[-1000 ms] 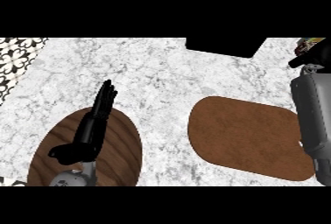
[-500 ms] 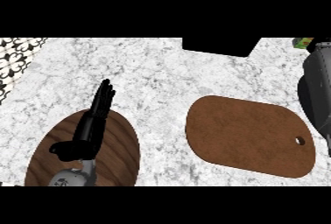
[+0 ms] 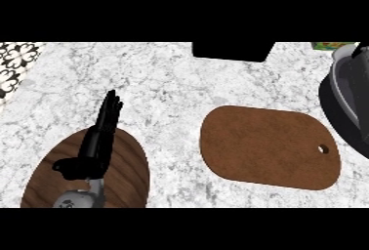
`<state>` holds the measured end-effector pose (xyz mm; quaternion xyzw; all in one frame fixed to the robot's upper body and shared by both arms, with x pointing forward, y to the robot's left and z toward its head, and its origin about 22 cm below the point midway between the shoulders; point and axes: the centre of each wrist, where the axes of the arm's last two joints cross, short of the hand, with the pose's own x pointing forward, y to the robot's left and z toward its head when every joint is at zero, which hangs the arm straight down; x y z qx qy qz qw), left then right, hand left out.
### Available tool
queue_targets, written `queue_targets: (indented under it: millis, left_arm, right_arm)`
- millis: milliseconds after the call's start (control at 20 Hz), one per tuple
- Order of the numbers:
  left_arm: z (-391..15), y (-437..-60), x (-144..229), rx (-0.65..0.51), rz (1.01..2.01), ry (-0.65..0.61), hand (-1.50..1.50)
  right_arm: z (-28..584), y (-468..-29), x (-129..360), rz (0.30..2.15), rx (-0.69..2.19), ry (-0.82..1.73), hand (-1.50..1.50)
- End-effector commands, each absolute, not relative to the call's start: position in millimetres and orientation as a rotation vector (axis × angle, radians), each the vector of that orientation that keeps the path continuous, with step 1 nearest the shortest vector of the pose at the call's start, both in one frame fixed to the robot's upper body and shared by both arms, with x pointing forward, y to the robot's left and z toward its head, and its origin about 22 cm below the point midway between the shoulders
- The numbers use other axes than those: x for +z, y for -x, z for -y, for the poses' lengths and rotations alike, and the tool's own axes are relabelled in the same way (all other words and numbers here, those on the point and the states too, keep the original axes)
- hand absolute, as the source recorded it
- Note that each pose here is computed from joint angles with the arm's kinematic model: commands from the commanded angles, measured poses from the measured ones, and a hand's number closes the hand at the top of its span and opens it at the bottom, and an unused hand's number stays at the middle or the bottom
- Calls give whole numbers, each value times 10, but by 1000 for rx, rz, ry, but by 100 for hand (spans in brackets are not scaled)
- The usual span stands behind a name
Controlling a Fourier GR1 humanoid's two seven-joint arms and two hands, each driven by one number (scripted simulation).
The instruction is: Pick the cupcake from the cutting board and place it in the pot
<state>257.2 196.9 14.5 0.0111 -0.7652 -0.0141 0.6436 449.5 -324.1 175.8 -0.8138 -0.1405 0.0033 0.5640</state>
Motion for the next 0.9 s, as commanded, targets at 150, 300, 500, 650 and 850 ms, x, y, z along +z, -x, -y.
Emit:
queue_targets:
  millis: [150,300,500,650,850]
  left_arm:
    - [-2092,-2523,88,12,1732,-65,0]
    - [-2137,-2589,139,4,1722,-53,0]
    - [-2089,-2527,164,9,1733,-96,0]
    - [-2117,-2568,85,-3,1706,-74,0]
    - [-2105,-2479,28,5,1709,-69,0]
  right_arm:
    - [3557,-4410,1584,189,-203,1896,150]
    - [3557,-4384,1408,244,-220,1852,150]
    - [3674,-4282,1127,223,-199,1765,150]
    - [3933,-4165,1064,229,-223,1687,150]
    - [4037,-4035,794,154,-229,1620,150]
